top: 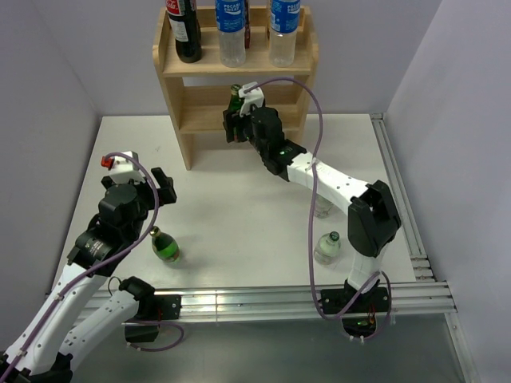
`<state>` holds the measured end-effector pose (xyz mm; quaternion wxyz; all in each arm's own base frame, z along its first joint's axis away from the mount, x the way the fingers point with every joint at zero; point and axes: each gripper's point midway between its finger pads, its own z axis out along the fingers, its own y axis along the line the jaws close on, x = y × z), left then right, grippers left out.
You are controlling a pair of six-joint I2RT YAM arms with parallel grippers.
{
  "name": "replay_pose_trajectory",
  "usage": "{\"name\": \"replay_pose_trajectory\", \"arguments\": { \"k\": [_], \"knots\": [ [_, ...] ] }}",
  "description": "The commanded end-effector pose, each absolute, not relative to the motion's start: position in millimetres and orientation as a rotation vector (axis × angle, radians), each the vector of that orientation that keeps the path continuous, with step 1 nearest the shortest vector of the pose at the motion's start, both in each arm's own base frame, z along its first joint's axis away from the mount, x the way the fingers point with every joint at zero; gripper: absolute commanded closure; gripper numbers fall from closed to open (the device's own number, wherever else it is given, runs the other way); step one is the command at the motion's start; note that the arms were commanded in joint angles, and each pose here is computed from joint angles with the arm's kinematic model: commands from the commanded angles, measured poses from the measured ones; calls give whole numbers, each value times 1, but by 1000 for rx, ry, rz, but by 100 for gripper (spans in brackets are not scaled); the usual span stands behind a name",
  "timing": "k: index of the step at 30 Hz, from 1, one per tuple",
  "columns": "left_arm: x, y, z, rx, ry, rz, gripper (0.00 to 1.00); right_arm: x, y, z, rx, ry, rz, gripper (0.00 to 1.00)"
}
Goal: Place and organize the beverage onto the shelf
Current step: Place the drink on the shelf.
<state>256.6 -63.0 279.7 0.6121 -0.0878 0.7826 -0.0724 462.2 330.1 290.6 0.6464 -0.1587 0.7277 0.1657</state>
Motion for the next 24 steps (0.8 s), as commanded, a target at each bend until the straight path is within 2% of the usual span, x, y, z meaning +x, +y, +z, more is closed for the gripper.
{"name": "replay_pose_trajectory", "arguments": {
  "k": [1,24],
  "knots": [
    [259,-67,290,-193,1767,-205,2,473,337,384,-274,1410,448,100],
    [257,-72,293,-169,1762,-233,2,515,382,337,-269,1461,498,100]
  ]
}}
